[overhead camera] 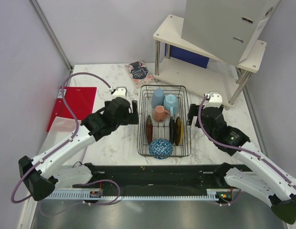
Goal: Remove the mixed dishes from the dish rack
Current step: Pick up the plate from the dish rack.
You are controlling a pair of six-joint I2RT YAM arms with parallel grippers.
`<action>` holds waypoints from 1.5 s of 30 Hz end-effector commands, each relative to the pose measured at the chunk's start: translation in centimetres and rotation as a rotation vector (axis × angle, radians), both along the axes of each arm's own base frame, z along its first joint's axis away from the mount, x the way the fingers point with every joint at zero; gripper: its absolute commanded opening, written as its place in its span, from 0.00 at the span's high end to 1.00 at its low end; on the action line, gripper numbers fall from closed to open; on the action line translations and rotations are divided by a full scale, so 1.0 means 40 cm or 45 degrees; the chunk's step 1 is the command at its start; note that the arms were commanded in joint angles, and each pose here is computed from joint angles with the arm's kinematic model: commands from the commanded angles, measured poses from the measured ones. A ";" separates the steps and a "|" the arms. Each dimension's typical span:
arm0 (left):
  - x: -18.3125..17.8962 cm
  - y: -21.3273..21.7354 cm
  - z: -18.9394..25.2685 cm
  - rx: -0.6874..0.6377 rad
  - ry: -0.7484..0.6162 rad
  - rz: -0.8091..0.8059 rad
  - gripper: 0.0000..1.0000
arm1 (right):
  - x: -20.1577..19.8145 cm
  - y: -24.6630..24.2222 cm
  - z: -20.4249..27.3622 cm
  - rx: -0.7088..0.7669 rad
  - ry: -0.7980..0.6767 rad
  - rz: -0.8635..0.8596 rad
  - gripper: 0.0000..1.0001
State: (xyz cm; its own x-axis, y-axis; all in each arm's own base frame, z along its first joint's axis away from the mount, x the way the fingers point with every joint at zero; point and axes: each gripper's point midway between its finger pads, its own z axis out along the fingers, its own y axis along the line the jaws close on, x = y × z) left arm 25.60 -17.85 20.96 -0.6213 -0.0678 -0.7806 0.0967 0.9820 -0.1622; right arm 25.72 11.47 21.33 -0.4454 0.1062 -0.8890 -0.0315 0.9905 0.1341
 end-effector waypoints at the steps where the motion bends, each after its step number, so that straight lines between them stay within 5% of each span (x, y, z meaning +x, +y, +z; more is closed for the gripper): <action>1: 0.002 -0.012 0.011 -0.062 -0.016 0.021 0.01 | 0.011 -0.049 0.036 0.051 -0.080 -0.183 0.02; 5: -0.010 -0.036 0.013 -0.096 -0.027 -0.084 0.01 | 0.005 -0.063 0.051 0.100 -0.132 -0.218 0.02; 11: -0.034 -0.057 0.033 -0.267 -0.122 -0.171 0.01 | -0.020 -0.011 0.070 0.101 -0.130 0.017 0.02; 16: -0.026 -0.056 0.063 -0.299 -0.174 -0.157 0.18 | -0.016 -0.024 0.069 0.099 -0.122 -0.037 0.02; 24: -0.002 -0.043 0.013 -0.042 -0.025 -0.128 0.05 | -0.025 -0.019 0.076 0.101 -0.115 -0.003 0.02; 31: 0.005 -0.030 0.024 0.250 -0.094 -0.087 0.19 | -0.024 -0.023 0.058 0.064 -0.092 -0.009 0.02; 45: -0.033 -0.124 0.076 0.594 -0.154 -0.078 0.25 | -0.021 -0.010 0.017 0.012 0.005 0.009 0.02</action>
